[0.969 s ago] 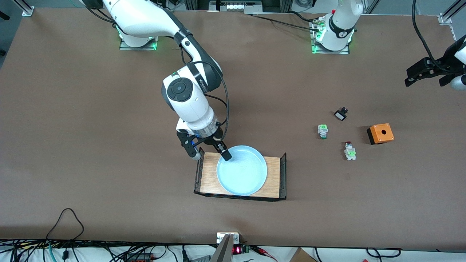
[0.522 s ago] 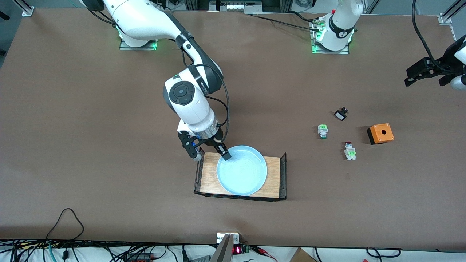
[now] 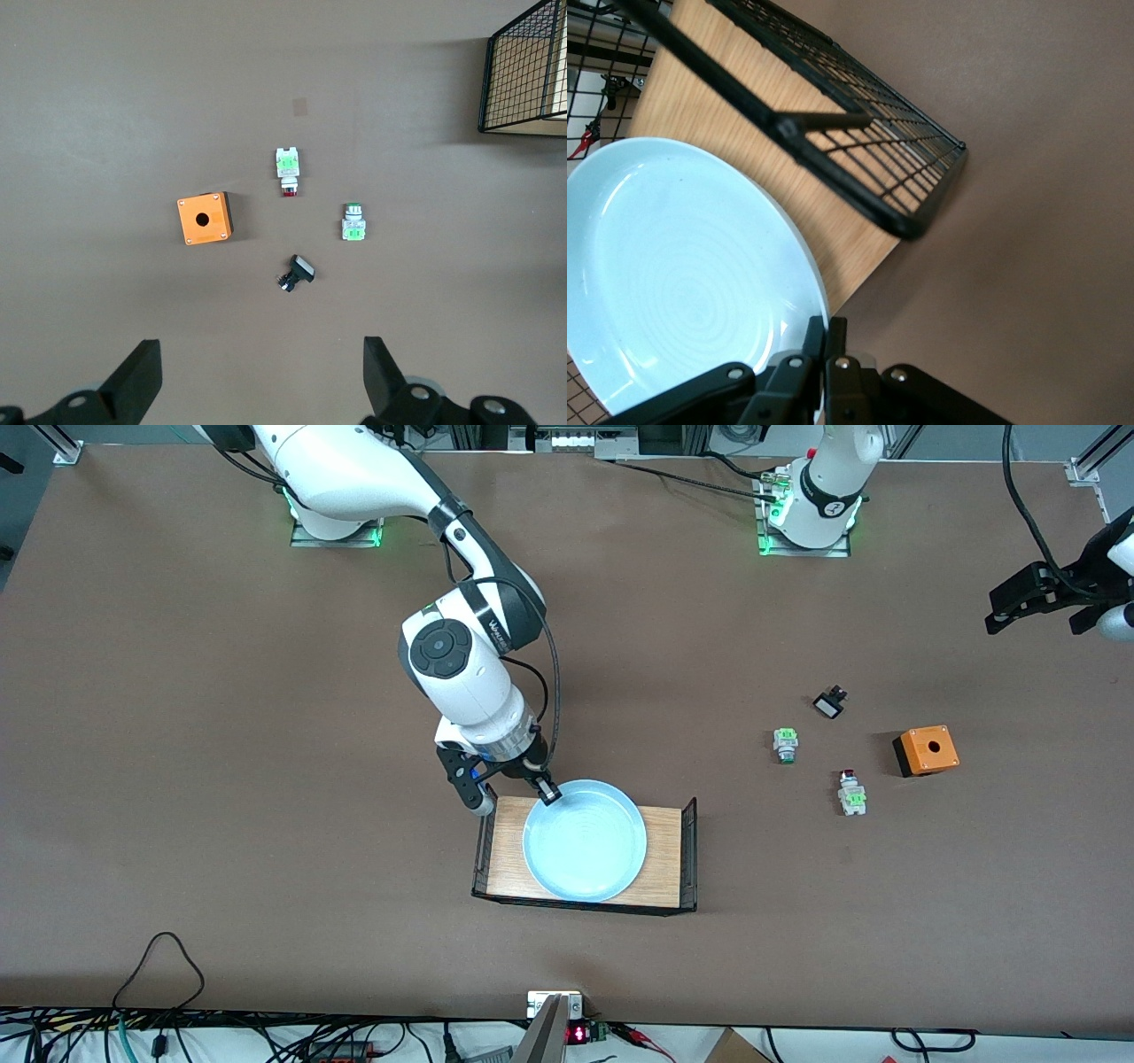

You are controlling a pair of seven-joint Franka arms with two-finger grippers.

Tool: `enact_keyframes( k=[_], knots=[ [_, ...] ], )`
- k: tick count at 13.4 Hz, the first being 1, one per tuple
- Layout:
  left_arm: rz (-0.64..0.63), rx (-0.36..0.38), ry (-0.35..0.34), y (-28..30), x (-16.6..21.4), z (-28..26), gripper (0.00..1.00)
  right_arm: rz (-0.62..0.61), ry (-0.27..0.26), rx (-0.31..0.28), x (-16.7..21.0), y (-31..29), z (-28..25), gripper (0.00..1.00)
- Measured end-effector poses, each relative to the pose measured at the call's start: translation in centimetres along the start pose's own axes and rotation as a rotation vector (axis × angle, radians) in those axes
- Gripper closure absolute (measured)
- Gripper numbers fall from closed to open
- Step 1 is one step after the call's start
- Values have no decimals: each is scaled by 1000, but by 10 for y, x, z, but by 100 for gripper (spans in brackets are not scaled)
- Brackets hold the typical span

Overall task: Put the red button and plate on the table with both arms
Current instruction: 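Lower the right gripper onto the rim of the blue plate, then close the right gripper on the plate rim and lift, then carry the plate off the tray with the right gripper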

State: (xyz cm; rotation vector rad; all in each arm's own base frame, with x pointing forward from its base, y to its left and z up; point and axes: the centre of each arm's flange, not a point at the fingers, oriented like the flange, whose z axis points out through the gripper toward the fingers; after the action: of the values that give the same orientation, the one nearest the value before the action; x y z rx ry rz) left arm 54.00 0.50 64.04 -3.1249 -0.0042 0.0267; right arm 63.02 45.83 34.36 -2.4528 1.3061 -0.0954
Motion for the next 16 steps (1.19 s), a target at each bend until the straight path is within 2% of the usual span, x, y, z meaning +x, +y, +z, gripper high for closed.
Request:
enact_keyframes(
  k=[4,6,8,13,16],
  knots=[
    [0,0,0,0,0,0,0,47,-16,14,-11,-4,-6,97],
    [0,0,0,0,0,0,0,71,-29,38,-21,-13,-21,97],
    [0,0,0,0,0,0,0,69,-34,36,-24,-20,-45,97],
    [0,0,0,0,0,0,0,31,-26,-4,-1,-26,-136,97],
    [0,0,0,0,0,0,0,-88,-22,-85,37,-14,-180,97]
  ],
)
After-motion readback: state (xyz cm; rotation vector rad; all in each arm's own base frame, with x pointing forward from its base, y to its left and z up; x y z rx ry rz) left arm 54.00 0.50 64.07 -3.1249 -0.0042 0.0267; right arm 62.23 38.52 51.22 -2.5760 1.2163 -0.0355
